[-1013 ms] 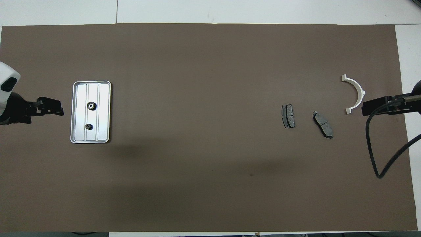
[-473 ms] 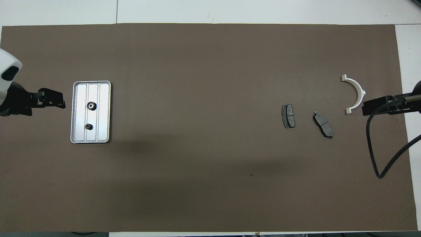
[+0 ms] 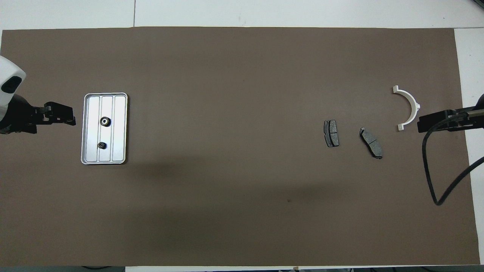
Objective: Pick bearing gear from pile to tray
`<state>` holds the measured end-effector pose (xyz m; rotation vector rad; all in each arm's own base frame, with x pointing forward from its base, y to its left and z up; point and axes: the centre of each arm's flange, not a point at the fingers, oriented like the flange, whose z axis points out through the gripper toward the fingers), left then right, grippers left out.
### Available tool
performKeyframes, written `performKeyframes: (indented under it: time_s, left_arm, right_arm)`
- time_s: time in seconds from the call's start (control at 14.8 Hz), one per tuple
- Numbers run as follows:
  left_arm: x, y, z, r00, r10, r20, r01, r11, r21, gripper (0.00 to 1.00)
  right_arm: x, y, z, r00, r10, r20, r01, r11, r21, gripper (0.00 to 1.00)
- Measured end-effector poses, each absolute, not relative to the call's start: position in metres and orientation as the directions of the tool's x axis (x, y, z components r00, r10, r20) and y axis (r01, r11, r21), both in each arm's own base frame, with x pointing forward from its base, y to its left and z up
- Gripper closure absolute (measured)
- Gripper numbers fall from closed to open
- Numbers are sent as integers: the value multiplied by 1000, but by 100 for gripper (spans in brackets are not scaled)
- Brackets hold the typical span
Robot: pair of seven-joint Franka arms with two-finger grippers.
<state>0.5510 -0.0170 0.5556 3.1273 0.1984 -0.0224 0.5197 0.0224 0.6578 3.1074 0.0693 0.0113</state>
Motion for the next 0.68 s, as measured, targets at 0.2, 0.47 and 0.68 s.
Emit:
performKeyframes:
  time_s: [0.2,0.47,0.68]
  left_arm:
    - [550,-18,563,992,124,-7,124,-992,8,0]
    - [550,-22,584,993,118,17,117,-993,12,0]
    - [550,-22,585,993,117,15,117,-993,11,0]
  right_arm:
    - [519,22,659,999,45,9,45,-998,34,0]
    - [519,23,659,999,47,10,46,-998,34,0]
    - [519,24,659,999,47,10,47,-998,34,0]
